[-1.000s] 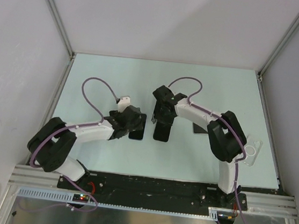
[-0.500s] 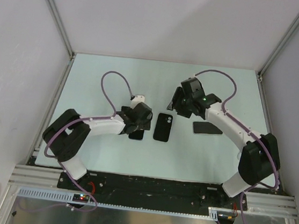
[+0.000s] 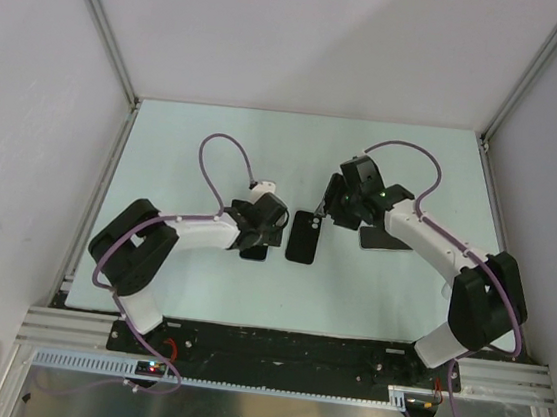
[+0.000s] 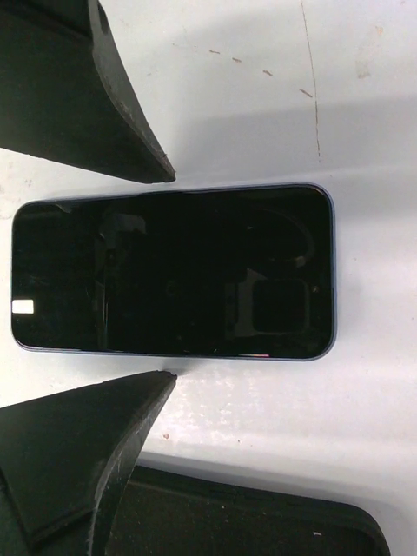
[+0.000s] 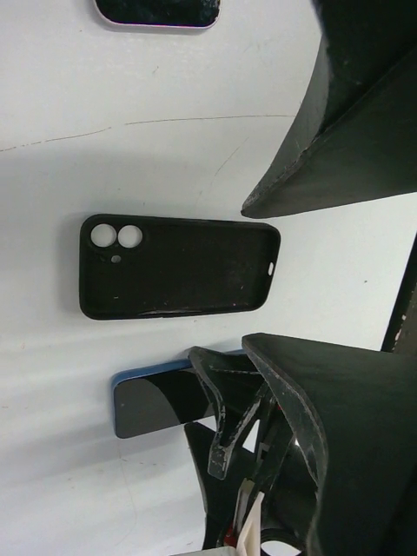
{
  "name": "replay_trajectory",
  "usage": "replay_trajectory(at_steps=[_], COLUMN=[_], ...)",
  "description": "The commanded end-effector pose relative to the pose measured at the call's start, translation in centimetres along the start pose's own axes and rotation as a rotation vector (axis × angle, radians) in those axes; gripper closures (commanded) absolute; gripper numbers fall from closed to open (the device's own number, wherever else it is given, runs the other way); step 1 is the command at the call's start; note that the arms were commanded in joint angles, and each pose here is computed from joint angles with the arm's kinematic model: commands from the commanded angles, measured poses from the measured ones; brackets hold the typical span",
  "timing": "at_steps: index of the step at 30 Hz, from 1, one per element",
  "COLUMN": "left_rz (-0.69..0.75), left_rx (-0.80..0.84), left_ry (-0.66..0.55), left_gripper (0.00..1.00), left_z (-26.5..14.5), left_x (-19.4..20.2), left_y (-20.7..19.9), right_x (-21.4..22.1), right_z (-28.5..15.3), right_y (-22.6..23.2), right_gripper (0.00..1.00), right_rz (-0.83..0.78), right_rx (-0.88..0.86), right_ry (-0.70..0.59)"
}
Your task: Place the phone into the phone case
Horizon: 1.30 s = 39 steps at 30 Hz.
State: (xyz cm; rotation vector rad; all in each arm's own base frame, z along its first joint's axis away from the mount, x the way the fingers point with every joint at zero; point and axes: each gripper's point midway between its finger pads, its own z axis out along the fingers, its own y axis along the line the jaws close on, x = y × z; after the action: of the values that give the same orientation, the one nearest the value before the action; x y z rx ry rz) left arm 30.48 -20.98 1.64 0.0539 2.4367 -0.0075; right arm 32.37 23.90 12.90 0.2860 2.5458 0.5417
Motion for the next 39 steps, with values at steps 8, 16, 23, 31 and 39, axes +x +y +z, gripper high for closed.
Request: replay_trajectory(at_steps=[8, 16, 23, 31, 39], left_rz=[0.045, 0.040, 0.013, -0.025, -0.041], left_rx=[0.007, 0.042, 0.112, 0.169, 0.199], left_ry=[0.076, 0.044, 0.017, 0.007, -0.017], left_gripper=[0.31, 0.59, 0.69, 0.71, 0.71], left_z=[1.1, -0.1, -1.4, -2.6, -3.6], left_x=[2.3, 1.0, -0.7, -2.2, -3.9], left_y=[-0.2, -0.6, -1.9, -3.7, -5.3], right_x=[0.0, 1.5, 2.7, 3.0, 3.3], right_z=[-0.3, 1.7, 3.4, 4.9, 6.0], right_y=[0.4, -0.7, -1.5, -2.7, -3.9], right_gripper=[0.39, 0.39, 0.40, 0.43, 0.68], right_rz=[-0.024, -0.031, -0.024, 0.010, 0.036], right_rx=[-0.064, -0.040, -0.018, 0.011, 0.033], right_ry=[-0.013, 0.029, 0.058, 0.055, 0.067])
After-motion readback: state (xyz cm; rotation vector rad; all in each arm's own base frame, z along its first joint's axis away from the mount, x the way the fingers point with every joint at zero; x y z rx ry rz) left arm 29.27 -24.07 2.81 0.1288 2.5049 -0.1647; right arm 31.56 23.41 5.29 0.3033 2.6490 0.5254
